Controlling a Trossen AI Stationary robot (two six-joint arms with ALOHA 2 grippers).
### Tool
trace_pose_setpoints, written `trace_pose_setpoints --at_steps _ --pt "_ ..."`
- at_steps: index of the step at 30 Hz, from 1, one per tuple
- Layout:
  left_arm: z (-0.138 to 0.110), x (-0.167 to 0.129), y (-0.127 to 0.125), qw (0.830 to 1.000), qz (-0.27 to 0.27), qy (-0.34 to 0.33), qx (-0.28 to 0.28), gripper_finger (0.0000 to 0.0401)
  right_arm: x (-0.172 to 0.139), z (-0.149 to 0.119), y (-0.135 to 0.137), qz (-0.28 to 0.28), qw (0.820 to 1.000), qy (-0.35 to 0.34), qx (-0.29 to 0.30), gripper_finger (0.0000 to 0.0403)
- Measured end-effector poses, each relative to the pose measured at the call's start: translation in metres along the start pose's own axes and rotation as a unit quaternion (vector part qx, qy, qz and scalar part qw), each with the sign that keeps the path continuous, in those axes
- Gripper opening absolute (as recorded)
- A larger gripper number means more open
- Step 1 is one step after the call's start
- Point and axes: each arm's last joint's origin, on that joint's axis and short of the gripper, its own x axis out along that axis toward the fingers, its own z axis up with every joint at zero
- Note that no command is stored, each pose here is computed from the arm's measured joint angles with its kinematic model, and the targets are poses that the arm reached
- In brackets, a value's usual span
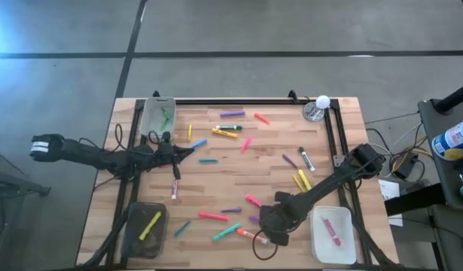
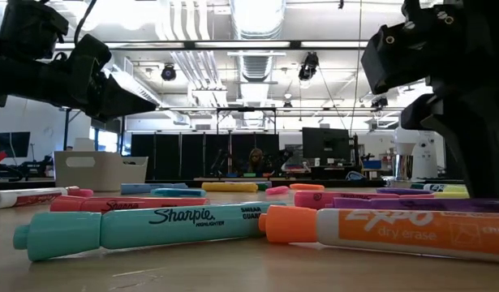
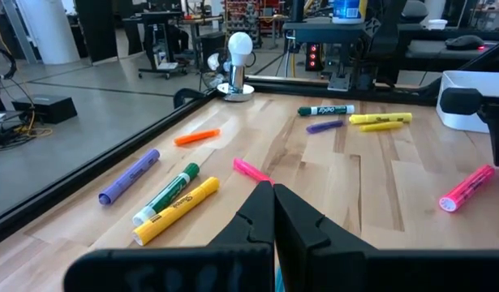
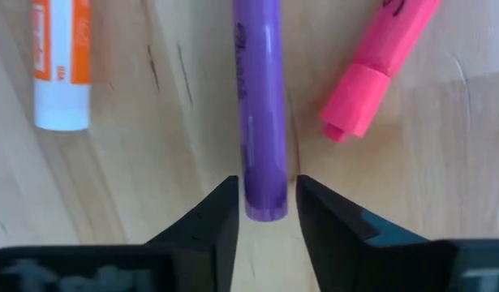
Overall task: Pick & Place Markers
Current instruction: Put the purple marker pen into the black bin
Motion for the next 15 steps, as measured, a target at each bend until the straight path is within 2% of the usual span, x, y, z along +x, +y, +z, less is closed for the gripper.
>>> trace_pose_setpoints --at_steps 7,15 --pt "0.0002 0.0000 0.0000 1.000 0.000 -0.001 -0.013 0.0000 0.0028 -0.0016 -0.0017 -0.002 1.000 0.001 0.000 0.0084" --pt "0.0028 0.0016 -0.0008 0.994 -0.009 0.007 -0.106 0.0000 0.0069 -0.0023 -0.0024 0.009 1.000 -0.010 -0.001 0.0084"
